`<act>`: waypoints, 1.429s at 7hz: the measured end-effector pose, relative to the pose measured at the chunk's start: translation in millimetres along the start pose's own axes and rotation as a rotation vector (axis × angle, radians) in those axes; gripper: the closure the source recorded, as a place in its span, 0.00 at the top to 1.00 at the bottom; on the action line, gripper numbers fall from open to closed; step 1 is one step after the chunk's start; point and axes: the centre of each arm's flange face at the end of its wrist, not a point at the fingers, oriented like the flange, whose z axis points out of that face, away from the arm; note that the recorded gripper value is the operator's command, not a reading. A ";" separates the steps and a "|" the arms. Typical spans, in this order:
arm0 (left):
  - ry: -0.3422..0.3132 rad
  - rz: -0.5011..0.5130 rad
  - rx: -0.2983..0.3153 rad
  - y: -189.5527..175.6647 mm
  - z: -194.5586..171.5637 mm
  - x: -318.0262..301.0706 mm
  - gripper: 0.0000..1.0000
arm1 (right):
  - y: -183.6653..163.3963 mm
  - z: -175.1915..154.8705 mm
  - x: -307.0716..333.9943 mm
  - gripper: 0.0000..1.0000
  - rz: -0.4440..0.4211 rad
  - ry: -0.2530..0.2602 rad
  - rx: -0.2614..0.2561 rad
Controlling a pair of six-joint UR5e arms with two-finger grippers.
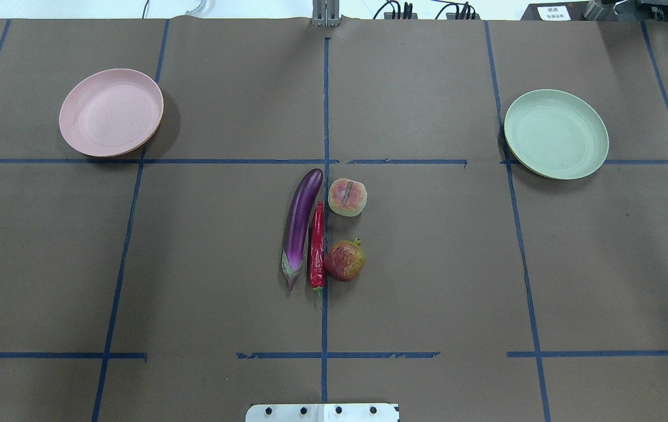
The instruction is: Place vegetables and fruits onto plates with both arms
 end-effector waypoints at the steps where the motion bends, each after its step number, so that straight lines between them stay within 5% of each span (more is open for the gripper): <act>1: 0.001 0.003 0.001 -0.2 -0.2 0.7 1.00 | -0.5 0.9 -3.2 1.00 0.011 -0.008 -0.003; 3: 0.004 0.009 0.002 -1.0 -0.8 3.5 1.00 | -18.7 7.2 -44.3 1.00 0.091 -0.036 -0.008; 7: 0.019 0.026 0.002 -2.9 0.8 10.6 1.00 | -97.5 37.6 -275.5 1.00 0.314 -0.174 -0.010; 10: 0.024 0.053 0.007 -5.9 4.5 16.0 1.00 | -70.0 103.8 -477.1 1.00 0.489 -0.181 -0.007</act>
